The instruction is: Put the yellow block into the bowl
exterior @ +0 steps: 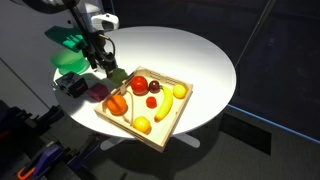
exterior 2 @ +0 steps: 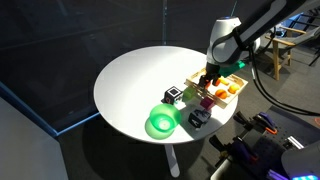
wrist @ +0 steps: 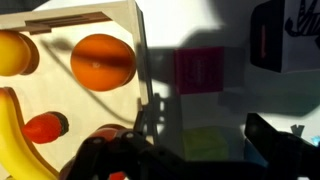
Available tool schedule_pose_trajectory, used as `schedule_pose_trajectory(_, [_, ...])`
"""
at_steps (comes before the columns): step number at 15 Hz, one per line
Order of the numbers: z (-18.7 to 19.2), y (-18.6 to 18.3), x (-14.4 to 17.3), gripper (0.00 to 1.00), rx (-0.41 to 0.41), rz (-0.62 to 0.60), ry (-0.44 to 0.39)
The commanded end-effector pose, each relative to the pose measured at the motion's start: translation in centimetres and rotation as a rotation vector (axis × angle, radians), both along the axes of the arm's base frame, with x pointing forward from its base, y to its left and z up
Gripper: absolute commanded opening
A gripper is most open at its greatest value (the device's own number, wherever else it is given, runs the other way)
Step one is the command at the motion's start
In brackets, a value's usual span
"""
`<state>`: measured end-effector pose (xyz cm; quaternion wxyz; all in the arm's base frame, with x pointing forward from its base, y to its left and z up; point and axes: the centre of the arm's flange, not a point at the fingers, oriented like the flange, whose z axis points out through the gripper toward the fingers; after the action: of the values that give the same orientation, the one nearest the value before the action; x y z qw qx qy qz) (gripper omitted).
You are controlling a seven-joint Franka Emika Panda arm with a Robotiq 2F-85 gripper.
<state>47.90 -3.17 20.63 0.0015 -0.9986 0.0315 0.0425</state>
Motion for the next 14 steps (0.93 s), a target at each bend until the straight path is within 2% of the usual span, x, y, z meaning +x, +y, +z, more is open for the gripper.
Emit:
schedule_pose_trajectory(1, [-0.9, 0.3, 2.6, 1.0, 0.006, 0.098, -0.029])
schedule_pose_trajectory(6, [-1.7, 1.8, 4.8, 1.0, 0.007, 0.154, -0.078])
schedule_pose_trajectory(14, [-3.5, 2.3, 6.2, 1.0, 0.006, 0.135, -0.138])
